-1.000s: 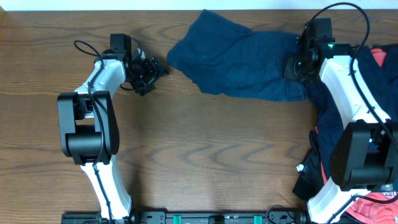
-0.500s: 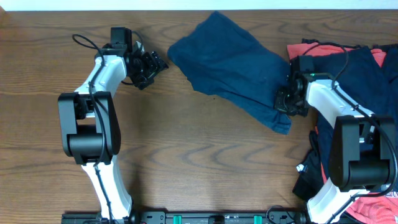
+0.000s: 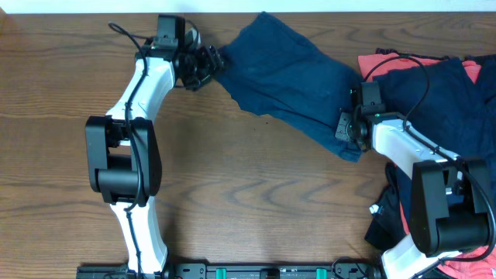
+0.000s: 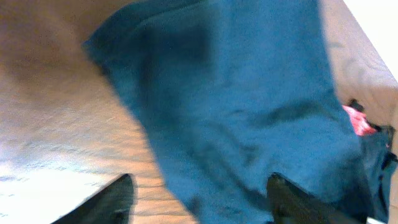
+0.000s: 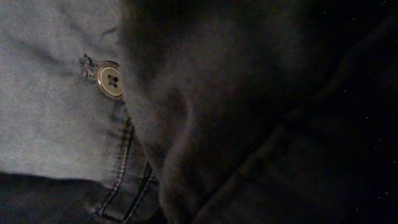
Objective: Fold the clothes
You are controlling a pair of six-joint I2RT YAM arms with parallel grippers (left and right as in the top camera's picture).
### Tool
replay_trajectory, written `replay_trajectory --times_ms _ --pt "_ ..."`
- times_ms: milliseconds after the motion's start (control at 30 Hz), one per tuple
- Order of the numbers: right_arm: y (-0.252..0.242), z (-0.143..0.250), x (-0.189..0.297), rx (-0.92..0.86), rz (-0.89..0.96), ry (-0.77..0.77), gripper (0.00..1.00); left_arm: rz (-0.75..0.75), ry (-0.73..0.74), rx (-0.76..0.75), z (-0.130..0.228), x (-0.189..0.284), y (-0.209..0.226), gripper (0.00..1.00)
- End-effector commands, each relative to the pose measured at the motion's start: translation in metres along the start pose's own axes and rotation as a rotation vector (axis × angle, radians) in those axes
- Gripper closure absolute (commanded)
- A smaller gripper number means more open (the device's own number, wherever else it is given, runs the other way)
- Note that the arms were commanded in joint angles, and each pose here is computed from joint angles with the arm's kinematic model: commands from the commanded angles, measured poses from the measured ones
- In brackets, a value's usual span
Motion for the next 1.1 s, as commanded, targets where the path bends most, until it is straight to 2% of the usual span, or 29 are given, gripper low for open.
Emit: replay_trajectory --times_ms 0,67,233,500,833,933,1067 --pt "-0.028 0.069 -0.033 0.048 0.089 0.206 0.99 0.050 -0.077 -0.066 -0.023 0.022 -0.035 0.42" --pt "-0.023 0.084 -0.030 0.038 0.077 0.266 0.99 0.041 -0.102 -0.088 -0.029 0.024 -0.042 0.46" --pt "-0.015 0.121 -0.024 0.128 0.101 0.335 0.99 -0.002 -0.158 -0.144 -0.035 0.018 -0.052 0.46" --pt "0.007 0.171 -0.010 0.307 0.123 0.392 0.99 -0.096 -0.167 -0.243 -0.022 -0.005 -0.066 0.45" --pt "-0.002 0.186 -0.002 0.336 0.188 0.429 0.99 -0.146 -0.052 -0.208 0.002 -0.058 -0.031 0.45" --pt "-0.003 0.185 -0.002 0.317 0.191 0.427 0.99 -0.174 -0.034 -0.190 0.005 -0.068 -0.016 0.55" --pt "-0.003 0.175 0.001 0.284 0.179 0.414 0.99 -0.239 -0.010 -0.151 0.008 -0.076 0.016 0.75"
Point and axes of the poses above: each gripper's point midway between its finger pads, its own x axis back along the fingers, its own y axis along the line the jaws close on, z = x × y, the point moved 2 cm from there along x, back along the fingers, and after that the axes turned 12 degrees about -x, right-handed, at the moved point
